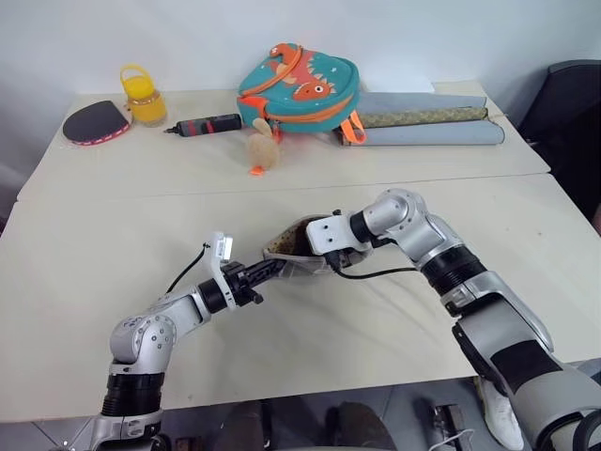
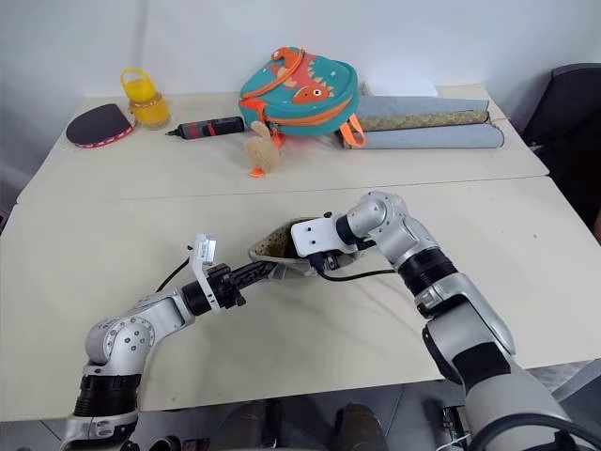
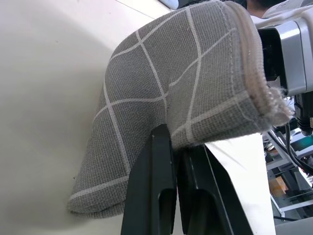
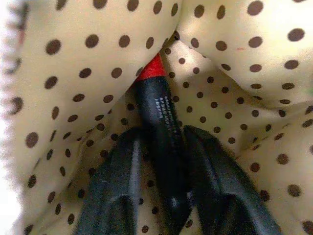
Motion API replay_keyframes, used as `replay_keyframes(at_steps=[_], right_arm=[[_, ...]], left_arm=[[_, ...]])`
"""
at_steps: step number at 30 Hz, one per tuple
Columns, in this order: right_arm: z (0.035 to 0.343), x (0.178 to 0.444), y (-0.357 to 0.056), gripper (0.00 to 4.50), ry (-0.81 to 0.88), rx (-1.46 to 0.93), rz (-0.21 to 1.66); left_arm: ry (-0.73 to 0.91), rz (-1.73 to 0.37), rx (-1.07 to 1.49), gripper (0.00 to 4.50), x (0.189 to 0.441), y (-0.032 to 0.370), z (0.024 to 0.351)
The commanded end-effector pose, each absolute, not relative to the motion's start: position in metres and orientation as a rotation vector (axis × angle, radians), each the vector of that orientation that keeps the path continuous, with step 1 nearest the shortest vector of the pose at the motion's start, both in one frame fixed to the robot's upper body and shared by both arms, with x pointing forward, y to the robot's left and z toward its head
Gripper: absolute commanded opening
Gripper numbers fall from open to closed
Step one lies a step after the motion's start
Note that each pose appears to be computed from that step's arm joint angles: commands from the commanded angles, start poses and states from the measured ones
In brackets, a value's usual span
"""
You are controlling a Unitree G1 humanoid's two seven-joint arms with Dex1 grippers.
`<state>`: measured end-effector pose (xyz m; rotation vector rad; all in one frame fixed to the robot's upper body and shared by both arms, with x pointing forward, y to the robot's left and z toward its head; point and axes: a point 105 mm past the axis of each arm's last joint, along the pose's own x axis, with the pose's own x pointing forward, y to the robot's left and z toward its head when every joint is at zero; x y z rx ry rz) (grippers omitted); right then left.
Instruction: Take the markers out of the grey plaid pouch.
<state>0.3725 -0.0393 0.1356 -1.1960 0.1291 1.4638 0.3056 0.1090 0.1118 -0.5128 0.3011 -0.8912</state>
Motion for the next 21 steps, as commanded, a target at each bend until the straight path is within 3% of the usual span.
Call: replay_keyframes(at_steps=[1, 12, 18, 21], right_arm=[[0.135, 0.368, -0.043, 0.54, 0.136, -1.152, 1.482], [0.215, 0.352, -0.075, 0.54, -0.038, -0.868, 1.407], [0.227, 0.341, -0.074, 0.54, -0.069, -0.845, 1.425], [0.242, 0.337, -0.06, 0.54, -0.176, -0.754, 1.442]], left_arm=[[0.287, -0.862, -0.483, 0.0, 0.306, 0.115, 0.113], [0.235, -0.843, -0.448, 0.0, 0.307, 0.118, 0.118], [0.142, -0.799, -0.432, 0.0, 0.323, 0.125, 0.137], [0.087, -0.74, -0.347, 0.0, 0.335, 0.137, 0.147]])
